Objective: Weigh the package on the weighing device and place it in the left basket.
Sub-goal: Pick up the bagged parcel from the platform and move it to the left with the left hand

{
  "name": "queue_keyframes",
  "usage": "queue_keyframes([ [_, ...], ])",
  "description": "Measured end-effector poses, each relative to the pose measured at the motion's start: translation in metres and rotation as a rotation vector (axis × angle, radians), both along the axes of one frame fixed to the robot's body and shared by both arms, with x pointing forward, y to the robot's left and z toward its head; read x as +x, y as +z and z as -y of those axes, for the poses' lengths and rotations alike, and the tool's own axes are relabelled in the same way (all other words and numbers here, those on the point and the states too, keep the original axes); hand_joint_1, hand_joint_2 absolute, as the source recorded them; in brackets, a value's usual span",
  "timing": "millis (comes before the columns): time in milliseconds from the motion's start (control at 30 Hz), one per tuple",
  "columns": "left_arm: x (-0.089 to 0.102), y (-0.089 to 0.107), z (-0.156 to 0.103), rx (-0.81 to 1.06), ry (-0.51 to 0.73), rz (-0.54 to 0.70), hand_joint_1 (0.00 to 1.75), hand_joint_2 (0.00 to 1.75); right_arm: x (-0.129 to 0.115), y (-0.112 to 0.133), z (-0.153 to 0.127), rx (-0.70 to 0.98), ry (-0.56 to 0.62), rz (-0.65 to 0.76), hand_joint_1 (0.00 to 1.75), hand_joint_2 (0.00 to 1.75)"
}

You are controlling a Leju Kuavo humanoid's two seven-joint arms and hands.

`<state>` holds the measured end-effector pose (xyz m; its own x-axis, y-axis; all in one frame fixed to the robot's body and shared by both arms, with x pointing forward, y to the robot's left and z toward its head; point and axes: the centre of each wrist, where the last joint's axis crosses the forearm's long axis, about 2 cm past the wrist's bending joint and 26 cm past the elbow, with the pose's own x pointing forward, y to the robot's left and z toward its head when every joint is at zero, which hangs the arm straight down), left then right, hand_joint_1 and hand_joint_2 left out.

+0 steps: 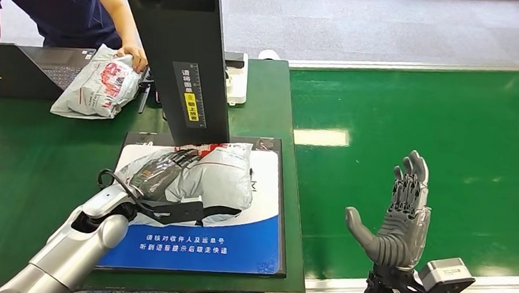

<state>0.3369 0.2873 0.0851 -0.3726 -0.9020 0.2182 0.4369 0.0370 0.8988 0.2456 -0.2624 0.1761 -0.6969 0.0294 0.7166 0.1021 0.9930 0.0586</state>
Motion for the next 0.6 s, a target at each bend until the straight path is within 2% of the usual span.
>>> queue_keyframes([
  [400,-0.005,0.009,0.001,-0.253,-0.078,-0.002,1.75,1.75,0.007,0.001,0.000,0.017,-0.002,0.000,0.00,1.75],
  [600,-0.010,0.013,0.002,-0.295,-0.093,0.017,1.75,1.75,0.008,0.001,0.000,0.018,-0.007,0.002,0.00,1.75],
])
